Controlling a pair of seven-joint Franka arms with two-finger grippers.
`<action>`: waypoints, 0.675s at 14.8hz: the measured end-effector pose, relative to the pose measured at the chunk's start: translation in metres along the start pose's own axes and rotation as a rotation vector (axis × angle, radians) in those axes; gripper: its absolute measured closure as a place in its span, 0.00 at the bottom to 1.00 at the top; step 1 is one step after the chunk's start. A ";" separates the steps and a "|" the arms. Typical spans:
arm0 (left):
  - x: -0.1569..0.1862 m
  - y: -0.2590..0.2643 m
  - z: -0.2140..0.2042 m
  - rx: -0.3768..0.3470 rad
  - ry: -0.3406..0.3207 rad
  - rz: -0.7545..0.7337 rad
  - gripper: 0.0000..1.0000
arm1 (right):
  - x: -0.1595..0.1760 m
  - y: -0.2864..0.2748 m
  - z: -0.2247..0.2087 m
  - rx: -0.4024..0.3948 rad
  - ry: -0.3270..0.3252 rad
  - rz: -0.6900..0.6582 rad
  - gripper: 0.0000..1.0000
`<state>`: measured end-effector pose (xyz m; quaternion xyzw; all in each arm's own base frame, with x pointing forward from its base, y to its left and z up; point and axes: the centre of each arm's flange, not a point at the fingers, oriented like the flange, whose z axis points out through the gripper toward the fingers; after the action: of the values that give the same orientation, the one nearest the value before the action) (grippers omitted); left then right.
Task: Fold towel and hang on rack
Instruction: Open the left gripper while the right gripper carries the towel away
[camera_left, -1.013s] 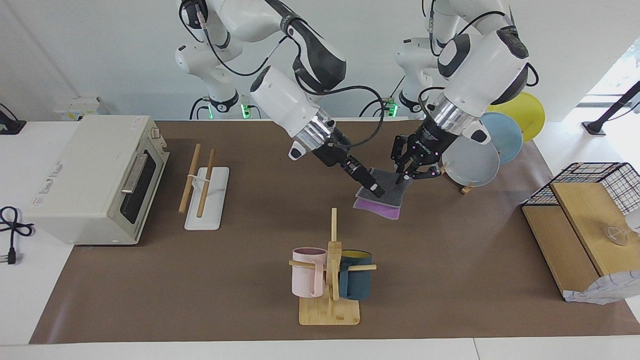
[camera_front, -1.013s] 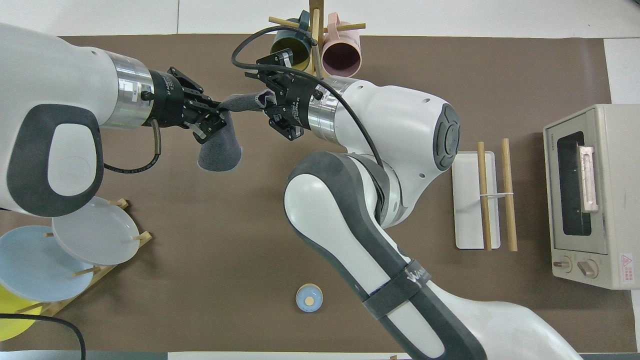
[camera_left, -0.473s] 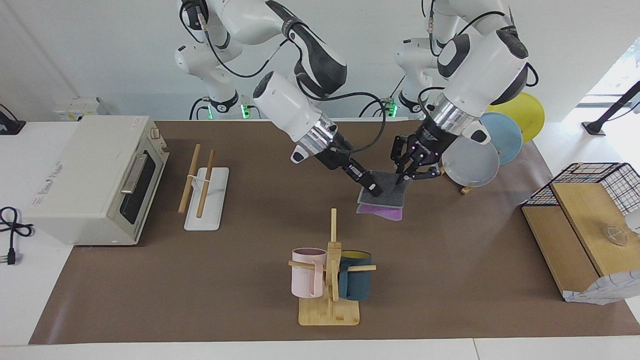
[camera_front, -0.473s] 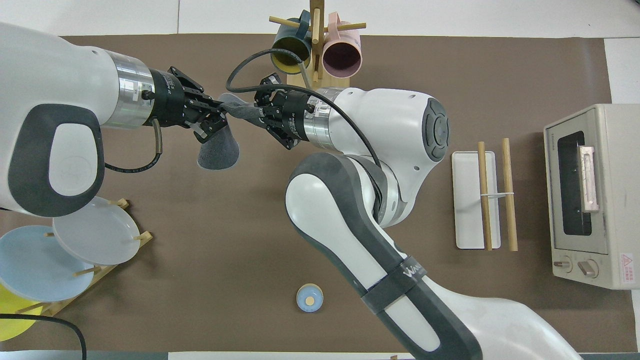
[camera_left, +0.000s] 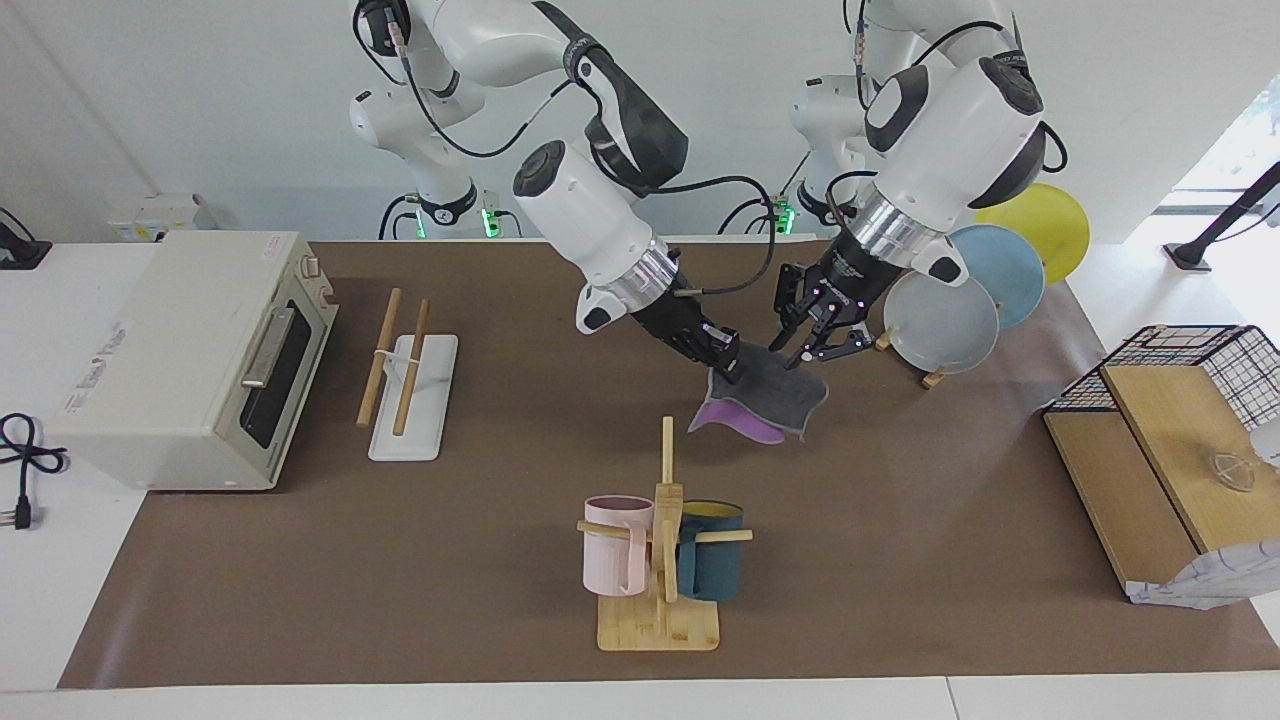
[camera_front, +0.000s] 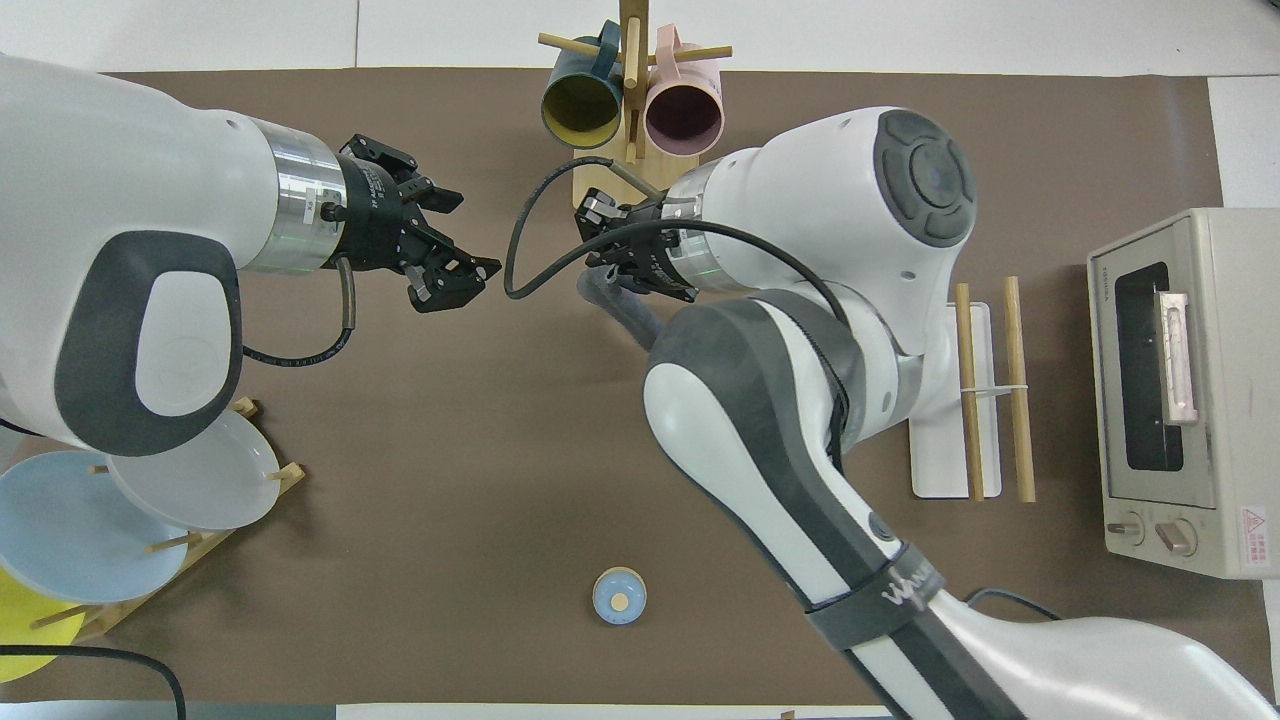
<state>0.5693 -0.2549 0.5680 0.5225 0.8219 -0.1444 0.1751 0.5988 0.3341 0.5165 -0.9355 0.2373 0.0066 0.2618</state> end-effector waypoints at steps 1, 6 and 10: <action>0.002 0.000 0.002 0.001 0.005 0.025 0.10 | 0.006 0.008 -0.016 -0.030 -0.009 -0.019 0.98; 0.032 0.013 0.004 0.002 0.037 0.253 0.00 | 0.035 0.078 -0.069 -0.158 -0.057 -0.163 0.98; 0.076 0.044 -0.009 -0.003 0.062 0.548 0.00 | 0.045 0.136 -0.091 -0.214 -0.086 -0.202 0.98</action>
<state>0.5784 -0.1712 0.5399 0.7292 0.6552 -0.0746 0.1832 0.5676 0.1679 0.5228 -0.9759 0.1286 0.0458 0.1700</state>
